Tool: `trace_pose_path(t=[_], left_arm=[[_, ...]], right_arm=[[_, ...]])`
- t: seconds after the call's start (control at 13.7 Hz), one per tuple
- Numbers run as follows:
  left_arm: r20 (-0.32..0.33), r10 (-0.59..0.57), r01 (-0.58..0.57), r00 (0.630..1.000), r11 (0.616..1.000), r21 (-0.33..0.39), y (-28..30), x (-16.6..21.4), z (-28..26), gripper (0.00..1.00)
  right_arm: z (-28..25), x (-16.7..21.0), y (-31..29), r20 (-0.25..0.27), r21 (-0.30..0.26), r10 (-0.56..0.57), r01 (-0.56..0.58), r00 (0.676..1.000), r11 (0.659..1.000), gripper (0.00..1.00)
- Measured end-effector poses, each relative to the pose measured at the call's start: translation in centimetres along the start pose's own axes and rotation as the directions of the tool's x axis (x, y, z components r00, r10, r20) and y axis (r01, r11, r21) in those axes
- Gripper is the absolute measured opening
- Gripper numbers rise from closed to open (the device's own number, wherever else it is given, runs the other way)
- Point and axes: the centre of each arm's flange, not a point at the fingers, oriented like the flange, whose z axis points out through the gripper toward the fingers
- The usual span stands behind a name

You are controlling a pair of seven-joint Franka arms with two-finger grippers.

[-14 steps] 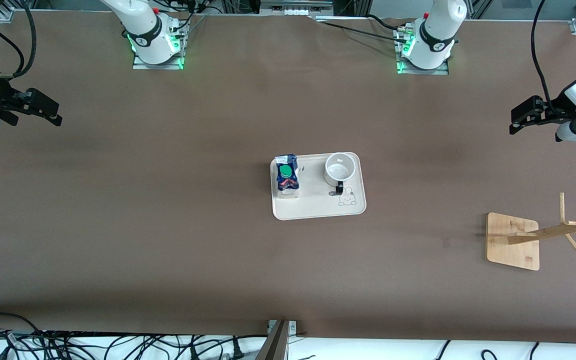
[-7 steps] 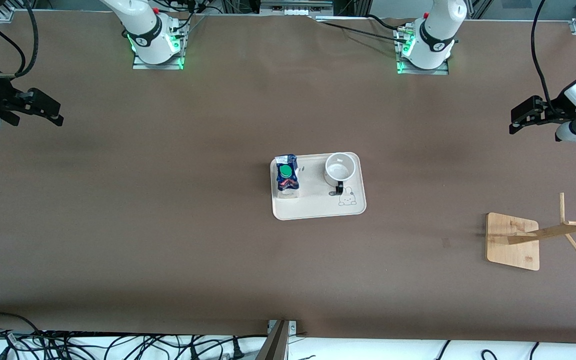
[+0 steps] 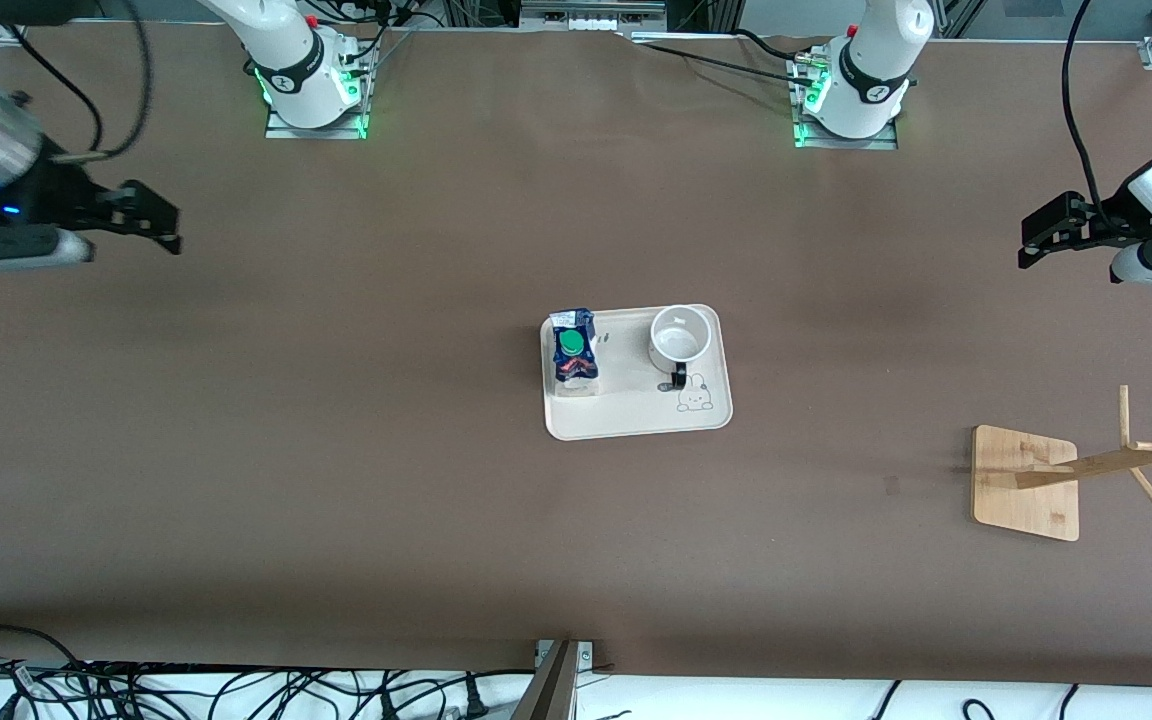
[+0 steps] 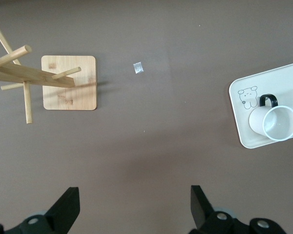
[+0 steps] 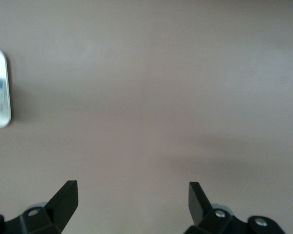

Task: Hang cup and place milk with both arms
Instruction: 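Reach the right gripper over the blue milk carton on the tray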

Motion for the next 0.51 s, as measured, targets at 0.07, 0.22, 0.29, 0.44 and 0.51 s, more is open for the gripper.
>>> trace_pose_path(t=[0.07, 0.22, 0.29, 0.44, 0.51], left_arm=[[0.001, 0.0, 0.0, 1.0, 1.0, 0.0, 0.0, 0.0, 0.0, 1.0], [0.005, 0.0, 0.0, 1.0, 1.0, -0.001, 0.0, 0.0, 0.1, 1.0], [0.007, 0.0, 0.0, 1.0, 1.0, -0.001, 0.0, 0.0, 0.1, 1.0], [0.009, 0.001, -0.001, 1.0, 1.0, -0.001, 0.0, 0.0, 0.1, 1.0], [0.01, 0.001, -0.001, 1.0, 1.0, -0.001, 0.0, 0.0, 0.2, 1.0]], right_arm=[[1.5, 0.8, -2.6, 0.023, 0.015, -0.041, 0.041, 0.999, 0.999, 1.0], [4.2, 2.3, -9.2, 0.028, 0.054, -0.059, 0.057, 0.998, 0.997, 1.0], [5.5, 2.9, -12.6, 0.028, 0.07, -0.039, 0.037, 0.999, 0.997, 1.0], [7.5, 4.0, -19.5, 0.015, 0.089, -0.016, 0.014, 1.0, 0.996, 1.0], [8.3, 4.4, -22.9, 0.002, 0.091, -0.006, 0.005, 1.0, 0.996, 1.0]])
